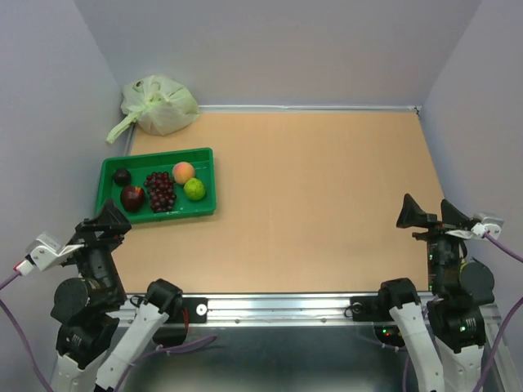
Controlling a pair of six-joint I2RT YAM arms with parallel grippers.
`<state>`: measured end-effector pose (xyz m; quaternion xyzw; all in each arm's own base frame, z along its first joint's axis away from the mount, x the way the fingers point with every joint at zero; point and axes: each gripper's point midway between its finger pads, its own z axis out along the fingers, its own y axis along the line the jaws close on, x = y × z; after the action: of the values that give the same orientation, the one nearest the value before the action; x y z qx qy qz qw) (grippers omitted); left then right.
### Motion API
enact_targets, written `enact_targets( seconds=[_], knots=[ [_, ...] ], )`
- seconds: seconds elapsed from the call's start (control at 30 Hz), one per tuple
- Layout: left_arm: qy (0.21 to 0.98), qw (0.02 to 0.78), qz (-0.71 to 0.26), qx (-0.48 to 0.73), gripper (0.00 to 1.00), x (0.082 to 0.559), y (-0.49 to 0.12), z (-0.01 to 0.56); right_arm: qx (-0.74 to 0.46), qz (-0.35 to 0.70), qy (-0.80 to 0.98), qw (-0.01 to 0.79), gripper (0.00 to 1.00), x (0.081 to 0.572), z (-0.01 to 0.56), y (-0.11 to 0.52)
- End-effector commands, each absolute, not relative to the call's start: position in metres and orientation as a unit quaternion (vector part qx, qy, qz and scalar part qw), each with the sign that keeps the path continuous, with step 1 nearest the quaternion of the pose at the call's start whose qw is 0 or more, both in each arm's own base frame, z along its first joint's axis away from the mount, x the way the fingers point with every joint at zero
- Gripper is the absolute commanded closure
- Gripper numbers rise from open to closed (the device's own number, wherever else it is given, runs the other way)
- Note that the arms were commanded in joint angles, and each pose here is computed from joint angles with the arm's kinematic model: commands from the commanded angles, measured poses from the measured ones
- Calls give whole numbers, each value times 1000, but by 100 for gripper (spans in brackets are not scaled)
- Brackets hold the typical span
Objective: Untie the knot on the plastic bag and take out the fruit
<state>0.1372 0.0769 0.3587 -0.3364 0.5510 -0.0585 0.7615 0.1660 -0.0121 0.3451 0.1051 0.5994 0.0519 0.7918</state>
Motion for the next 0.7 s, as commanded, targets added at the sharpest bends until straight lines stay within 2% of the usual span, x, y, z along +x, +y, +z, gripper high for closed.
enact_targets(
  seconds=[0.0,0.23,0.4,0.63,0.67],
  knots=[
    [549,762,-60,-338,7,148,71,362,90,67,588,801,0,170,357,-4],
    [573,757,-66,-306,7,175,49,364,85,87,592,796,0,175,350,3],
    [606,741,-68,-282,7,216,19,366,76,91,605,787,0,182,338,8],
    [709,654,-36,-261,5,321,-41,333,71,104,609,783,0,183,330,14],
    [728,627,-15,-277,5,347,-36,310,69,107,610,782,0,183,328,15]
  ],
)
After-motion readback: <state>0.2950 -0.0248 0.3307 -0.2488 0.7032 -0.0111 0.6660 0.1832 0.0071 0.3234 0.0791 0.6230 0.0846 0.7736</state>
